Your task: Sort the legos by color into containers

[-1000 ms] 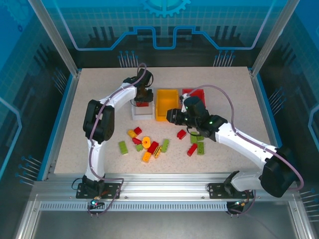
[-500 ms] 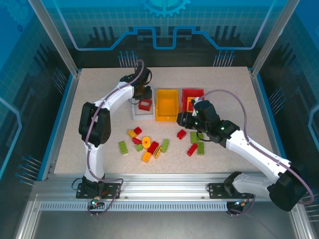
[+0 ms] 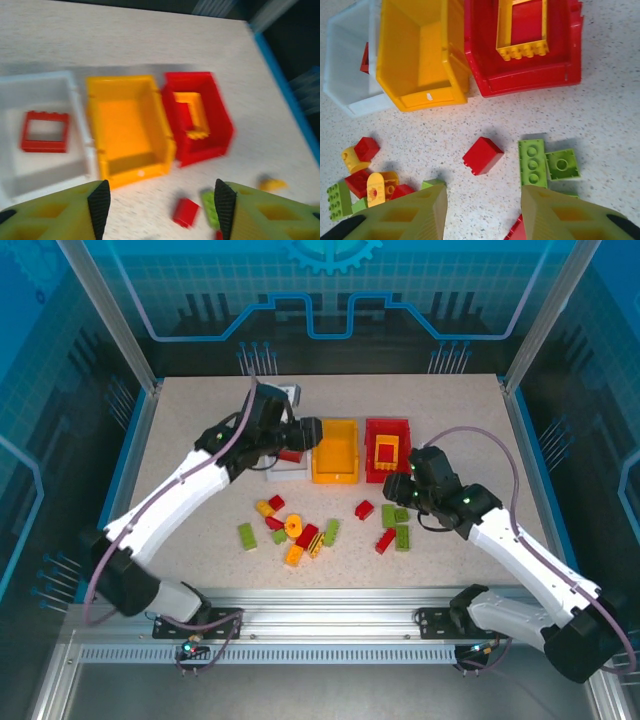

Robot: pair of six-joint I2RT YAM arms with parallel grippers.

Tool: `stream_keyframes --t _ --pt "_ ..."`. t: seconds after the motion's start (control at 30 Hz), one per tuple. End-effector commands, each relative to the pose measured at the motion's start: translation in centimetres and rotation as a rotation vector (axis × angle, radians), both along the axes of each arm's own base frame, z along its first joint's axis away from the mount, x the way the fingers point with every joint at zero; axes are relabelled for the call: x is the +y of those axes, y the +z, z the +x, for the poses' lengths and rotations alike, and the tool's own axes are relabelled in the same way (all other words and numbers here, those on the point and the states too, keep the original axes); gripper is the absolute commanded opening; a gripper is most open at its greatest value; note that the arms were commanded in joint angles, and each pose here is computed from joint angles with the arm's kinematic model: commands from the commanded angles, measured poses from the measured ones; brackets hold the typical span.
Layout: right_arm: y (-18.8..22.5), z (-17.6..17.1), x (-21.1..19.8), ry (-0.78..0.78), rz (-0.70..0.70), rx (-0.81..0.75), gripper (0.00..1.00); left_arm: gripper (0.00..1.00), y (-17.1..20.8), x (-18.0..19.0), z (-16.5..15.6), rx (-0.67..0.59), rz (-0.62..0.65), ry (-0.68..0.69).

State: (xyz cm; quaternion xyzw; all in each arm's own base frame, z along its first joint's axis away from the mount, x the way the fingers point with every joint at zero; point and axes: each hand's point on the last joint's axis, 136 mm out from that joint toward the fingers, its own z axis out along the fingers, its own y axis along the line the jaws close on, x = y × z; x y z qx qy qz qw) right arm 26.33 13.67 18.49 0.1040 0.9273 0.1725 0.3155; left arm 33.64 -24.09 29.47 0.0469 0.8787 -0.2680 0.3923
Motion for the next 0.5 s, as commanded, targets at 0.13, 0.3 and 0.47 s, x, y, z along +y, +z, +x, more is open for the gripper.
stream_keyframes --t 0.13,0.3,0.47 --pt "-0.1 -1.4 -2.5 -0.09 -0.048 0.055 0.45 0.66 -0.4 -2.3 -7.1 0.088 -0.188 -0.125" --pt "-2.2 -2.8 -3.9 -0.127 -0.122 0.159 0.49 0.67 -2.5 -4.5 -10.9 0.136 -0.231 -0.199" --pt "-7.3 -4.6 -3.1 -0.041 -0.164 0.33 0.63 0.68 -5.9 -6.6 -13.7 0.182 -0.214 -0.236"
